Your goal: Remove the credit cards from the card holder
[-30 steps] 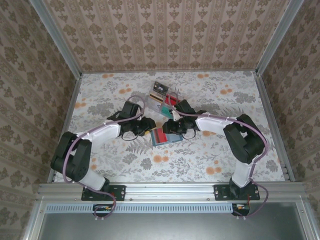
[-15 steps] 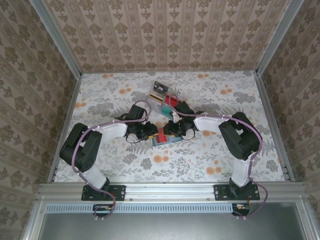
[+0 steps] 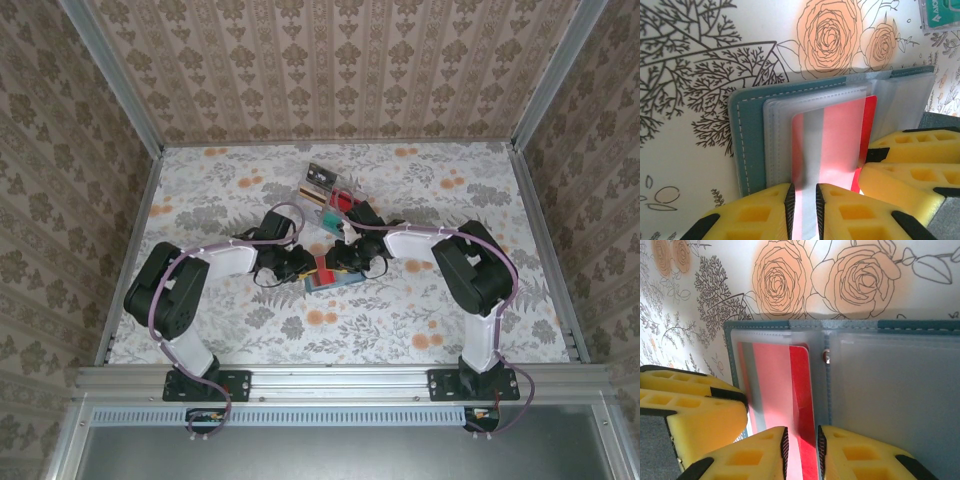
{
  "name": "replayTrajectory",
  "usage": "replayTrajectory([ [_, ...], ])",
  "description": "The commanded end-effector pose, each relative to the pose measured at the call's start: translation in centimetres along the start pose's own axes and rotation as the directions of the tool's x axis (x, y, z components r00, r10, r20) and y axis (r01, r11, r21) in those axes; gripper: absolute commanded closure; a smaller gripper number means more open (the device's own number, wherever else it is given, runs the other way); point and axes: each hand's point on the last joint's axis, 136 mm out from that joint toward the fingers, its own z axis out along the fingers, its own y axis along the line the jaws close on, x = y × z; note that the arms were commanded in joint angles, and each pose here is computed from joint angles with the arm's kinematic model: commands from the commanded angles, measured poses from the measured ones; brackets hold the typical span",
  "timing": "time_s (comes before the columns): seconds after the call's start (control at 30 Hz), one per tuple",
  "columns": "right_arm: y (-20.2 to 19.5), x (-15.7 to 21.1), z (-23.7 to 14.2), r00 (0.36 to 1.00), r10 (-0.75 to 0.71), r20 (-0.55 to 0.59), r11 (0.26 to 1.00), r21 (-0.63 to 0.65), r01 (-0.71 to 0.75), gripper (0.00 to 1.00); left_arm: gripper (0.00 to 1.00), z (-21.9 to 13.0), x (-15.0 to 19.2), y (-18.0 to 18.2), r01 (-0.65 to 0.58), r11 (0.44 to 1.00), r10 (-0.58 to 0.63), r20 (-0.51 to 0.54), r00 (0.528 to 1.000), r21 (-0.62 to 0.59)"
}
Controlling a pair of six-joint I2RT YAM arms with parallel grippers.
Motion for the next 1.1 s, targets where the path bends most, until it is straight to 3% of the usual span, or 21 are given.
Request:
replayTrajectory([
  [0.0,-0.7,0.5,0.6,0.999,0.003,-0.038,1.0,0.013,-0.003,0.73,0.77,0.8,0.9,2.3,-0.001,0.997,0.0,-0.021,1.0,-0.075],
  [0.37,0.7,-0.6,-1.7,0.998,-0.008,0.058,0.997,-0.07,0.012,0.92,0.74,0.5,1.4,3.8,-0.01,0.993,0.007,-0.025,1.0,-0.122],
  [0.7,-0.2,-1.2,-4.0,0.991,0.005,0.133,0.997,-0.075,0.005,0.99,0.72,-0.3,0.9,3.7,-0.018,0.995,0.018,-0.004,1.0,-0.102],
  [0.87,-0.1,-1.8,-5.8,0.979,-0.023,0.203,0.994,-0.104,0.045,1.0,0.69,-1.0,-0.2,1.4,-0.055,0.998,0.056,0.026,0.998,-0.03],
  [1.07,1.2,-2.2,-8.3,0.964,-0.059,0.259,0.977,-0.183,0.109,1.0,0.57,-3.6,-1.6,-3.5,-0.138,0.982,0.125,0.101,0.987,0.128],
])
